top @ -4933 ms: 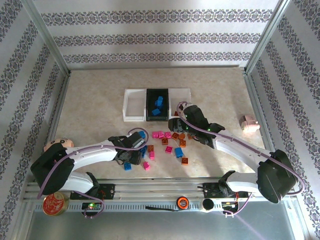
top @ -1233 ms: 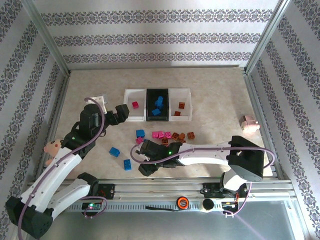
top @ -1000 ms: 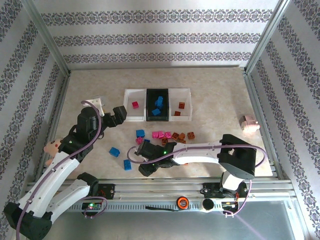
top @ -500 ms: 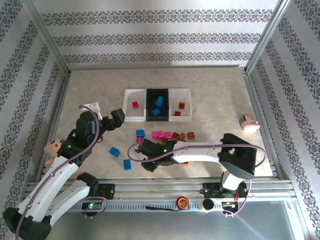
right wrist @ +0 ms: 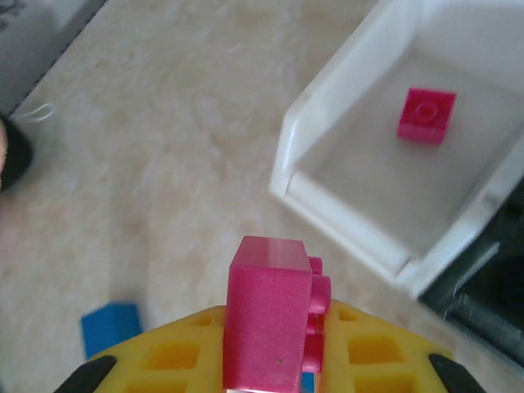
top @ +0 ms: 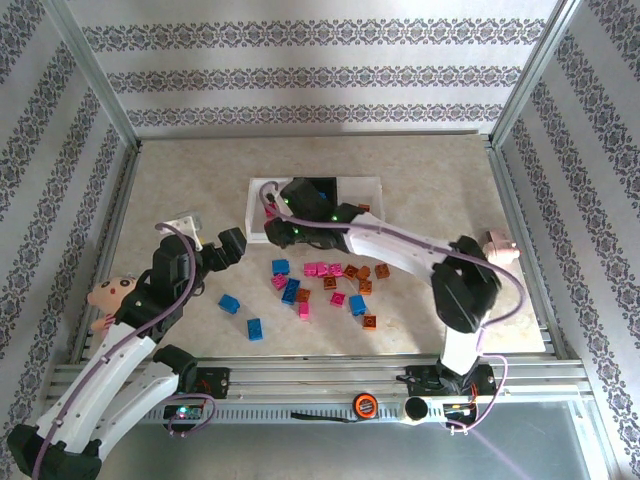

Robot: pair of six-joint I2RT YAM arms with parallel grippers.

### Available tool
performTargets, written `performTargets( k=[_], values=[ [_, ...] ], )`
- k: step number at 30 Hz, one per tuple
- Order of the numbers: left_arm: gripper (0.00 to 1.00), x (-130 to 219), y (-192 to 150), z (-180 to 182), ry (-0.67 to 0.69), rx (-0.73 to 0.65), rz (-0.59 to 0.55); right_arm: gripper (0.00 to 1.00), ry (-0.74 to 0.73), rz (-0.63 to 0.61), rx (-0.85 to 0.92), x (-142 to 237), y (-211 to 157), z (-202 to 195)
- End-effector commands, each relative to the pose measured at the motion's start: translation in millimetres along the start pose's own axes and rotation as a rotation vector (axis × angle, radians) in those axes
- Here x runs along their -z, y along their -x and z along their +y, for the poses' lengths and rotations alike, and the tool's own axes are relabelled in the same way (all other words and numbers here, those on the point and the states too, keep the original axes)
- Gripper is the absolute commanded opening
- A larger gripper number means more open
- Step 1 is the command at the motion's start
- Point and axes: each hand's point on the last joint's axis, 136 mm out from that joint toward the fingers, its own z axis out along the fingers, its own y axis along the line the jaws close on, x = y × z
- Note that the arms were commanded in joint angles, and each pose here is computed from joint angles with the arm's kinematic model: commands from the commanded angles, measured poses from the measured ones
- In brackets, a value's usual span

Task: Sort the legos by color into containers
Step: Place the lego in the container.

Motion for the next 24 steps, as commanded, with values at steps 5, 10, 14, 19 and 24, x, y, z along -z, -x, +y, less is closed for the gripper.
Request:
performTargets(
  k=[5, 10, 14, 19, 24],
  values=[
    [0.99, 7.5, 2.1, 2.1, -0.055, 0.062, -0.071, 0.33, -0.043, -0.016, -0.099, -39.6, 36.2, -29.8],
    [0.99, 5.8, -5.1, -8.9, -0.135, 0.062, -0.037, 0.61, -0.053, -0.063, -0.142, -40.2, 60.4, -37.5],
    [0.99, 3.3, -10.4, -9.3, -0.146, 0.100, -0.007, 0.64, -0.056, -0.104, -0.138, -23.6, 70.5, -34.7],
    [0.99, 5.4, -13.3, -13.8, -0.199, 0.129, -0.016, 0.65, -0.032, -0.131, -0.130, 6.5, 50.4, -26.6],
    [1.00, 0.8, -44.1, -11.8, -0.185, 0.081, 0.146, 0.67, -0.037, -0.130, -0.138, 32.1, 3.7, -27.5]
  ],
)
